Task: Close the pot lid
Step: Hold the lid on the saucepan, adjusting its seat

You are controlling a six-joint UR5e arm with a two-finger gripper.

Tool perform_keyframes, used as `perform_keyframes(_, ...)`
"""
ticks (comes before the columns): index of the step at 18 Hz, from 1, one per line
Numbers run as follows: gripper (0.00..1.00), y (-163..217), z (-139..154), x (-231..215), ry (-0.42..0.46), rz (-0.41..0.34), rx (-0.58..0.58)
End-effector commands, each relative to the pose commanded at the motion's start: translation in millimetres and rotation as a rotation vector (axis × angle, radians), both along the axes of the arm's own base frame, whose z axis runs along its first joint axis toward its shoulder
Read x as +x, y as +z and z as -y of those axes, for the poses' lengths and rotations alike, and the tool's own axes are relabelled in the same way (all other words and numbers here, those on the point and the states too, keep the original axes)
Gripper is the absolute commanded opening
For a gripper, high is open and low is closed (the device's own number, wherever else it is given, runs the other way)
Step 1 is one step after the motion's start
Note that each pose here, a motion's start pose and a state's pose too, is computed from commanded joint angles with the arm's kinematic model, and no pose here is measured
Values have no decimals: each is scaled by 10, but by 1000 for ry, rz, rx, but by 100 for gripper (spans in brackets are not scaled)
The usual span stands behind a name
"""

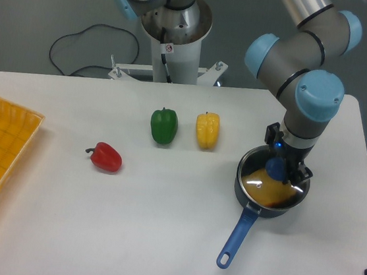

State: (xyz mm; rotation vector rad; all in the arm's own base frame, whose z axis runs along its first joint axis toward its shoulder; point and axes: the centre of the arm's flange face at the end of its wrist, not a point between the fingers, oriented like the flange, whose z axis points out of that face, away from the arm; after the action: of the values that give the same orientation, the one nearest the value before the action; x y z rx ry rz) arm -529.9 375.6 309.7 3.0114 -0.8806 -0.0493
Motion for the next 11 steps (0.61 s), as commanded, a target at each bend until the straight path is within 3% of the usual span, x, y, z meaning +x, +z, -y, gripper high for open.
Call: perform_keyframes(11,64,-34,9,-3,-15,6,-3)
